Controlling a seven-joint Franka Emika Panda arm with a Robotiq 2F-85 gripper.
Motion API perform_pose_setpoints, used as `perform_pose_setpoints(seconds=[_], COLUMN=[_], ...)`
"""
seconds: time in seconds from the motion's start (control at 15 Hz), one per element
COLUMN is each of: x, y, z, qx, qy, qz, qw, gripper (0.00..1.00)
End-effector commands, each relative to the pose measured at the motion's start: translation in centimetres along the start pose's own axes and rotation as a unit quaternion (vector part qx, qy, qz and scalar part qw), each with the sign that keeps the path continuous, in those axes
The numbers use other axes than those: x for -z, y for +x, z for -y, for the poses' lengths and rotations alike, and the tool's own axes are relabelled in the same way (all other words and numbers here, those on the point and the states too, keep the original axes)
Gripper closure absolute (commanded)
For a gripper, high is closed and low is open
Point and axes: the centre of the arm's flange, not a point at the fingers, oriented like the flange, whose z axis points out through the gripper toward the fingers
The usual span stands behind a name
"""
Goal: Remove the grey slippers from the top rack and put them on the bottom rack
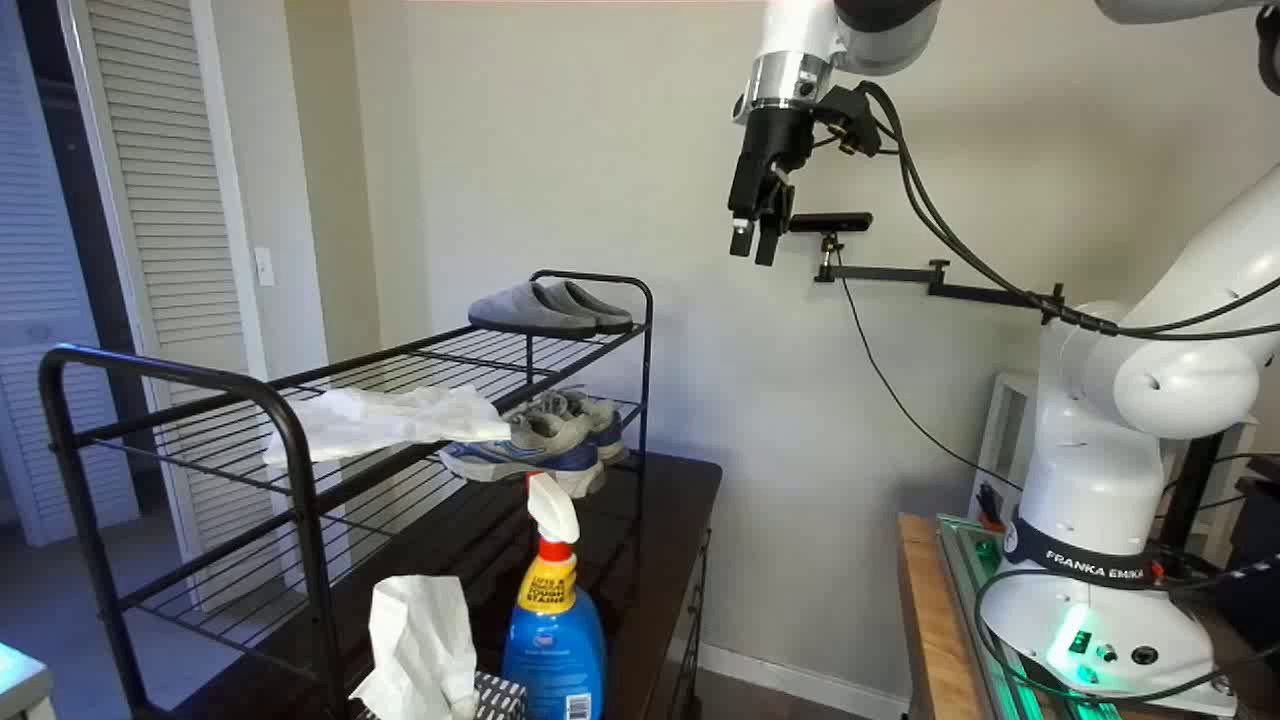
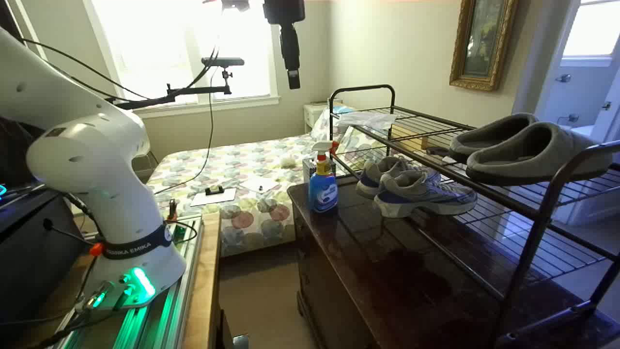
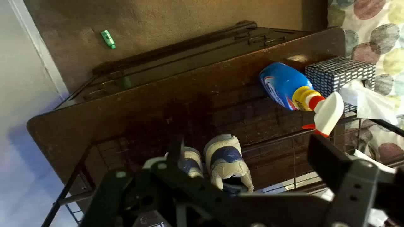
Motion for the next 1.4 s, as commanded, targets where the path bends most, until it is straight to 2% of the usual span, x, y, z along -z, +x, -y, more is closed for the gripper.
perform_pose_setpoints(seconds=[0.0,0.4,0.47,0.67,1.0,1.33], x=[0.0,0.0,-0.6,-2.2,-4.9,-5.2], y=[0.0,0.0,0.2,2.2,8.2,15.0], z=[0.0,0.0,0.3,1.1,3.0,0.4], qx=[0.0,0.0,-0.015,-0.01,0.026,0.017], qy=[0.0,0.0,-0.008,-0.017,-0.077,-0.161], qz=[0.0,0.0,-0.031,-0.085,-0.166,-0.223], qw=[1.0,1.0,0.9994,0.9962,0.9827,0.9613], gripper=[0.0,0.0,0.0,0.0,0.0,0.0])
